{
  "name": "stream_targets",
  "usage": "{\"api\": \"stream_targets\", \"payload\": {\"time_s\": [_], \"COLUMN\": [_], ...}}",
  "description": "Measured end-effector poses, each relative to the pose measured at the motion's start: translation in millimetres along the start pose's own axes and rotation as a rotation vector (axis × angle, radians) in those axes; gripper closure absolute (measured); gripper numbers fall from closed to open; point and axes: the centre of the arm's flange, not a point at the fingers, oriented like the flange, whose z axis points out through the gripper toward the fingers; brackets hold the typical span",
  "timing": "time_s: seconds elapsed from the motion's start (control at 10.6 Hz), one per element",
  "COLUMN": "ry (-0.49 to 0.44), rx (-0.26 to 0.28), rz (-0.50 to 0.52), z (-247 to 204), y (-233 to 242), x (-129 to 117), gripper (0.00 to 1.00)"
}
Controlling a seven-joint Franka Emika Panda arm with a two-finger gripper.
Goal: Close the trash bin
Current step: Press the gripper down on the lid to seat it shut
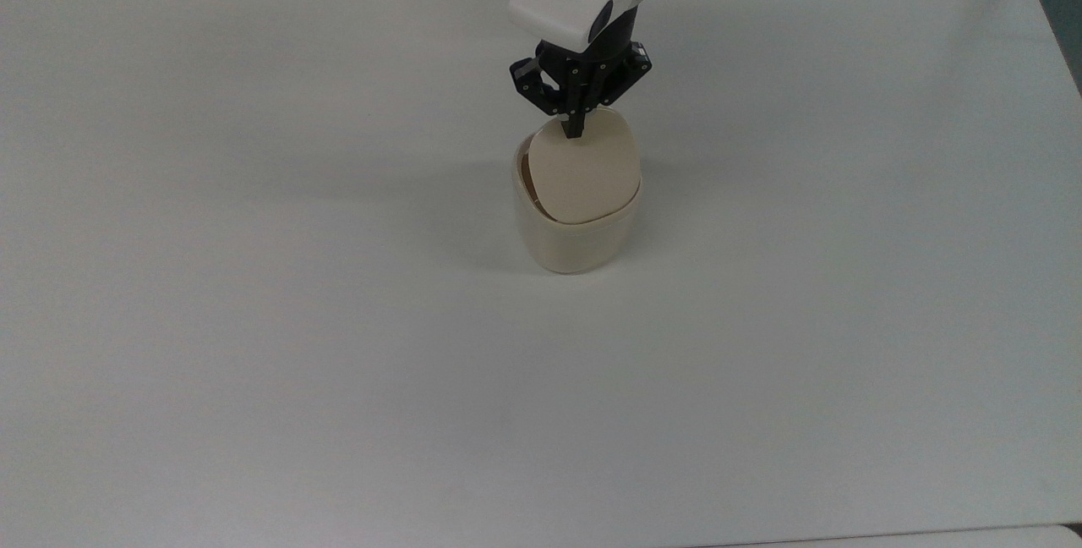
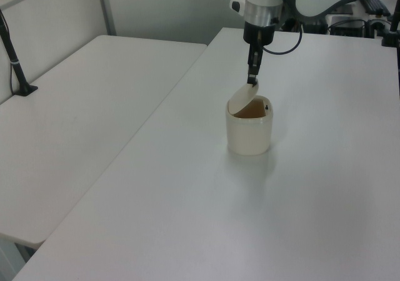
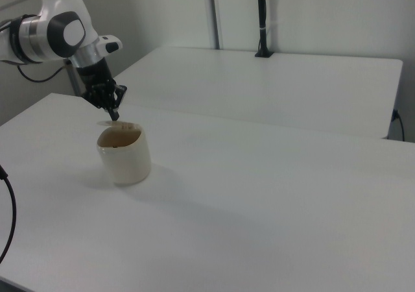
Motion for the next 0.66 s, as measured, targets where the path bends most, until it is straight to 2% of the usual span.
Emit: {"api": "stream_targets", "payload": {"time_s": [0.19, 0.66], "ry": [-0.046, -0.141], "rx": [-0.008, -0.004], "rz": [-0.002, -0.011], "z": [9.8, 69.1], "y": [1.4, -3.9], "x": [-4.6, -1.4], "gripper": [0.99, 0.99]}}
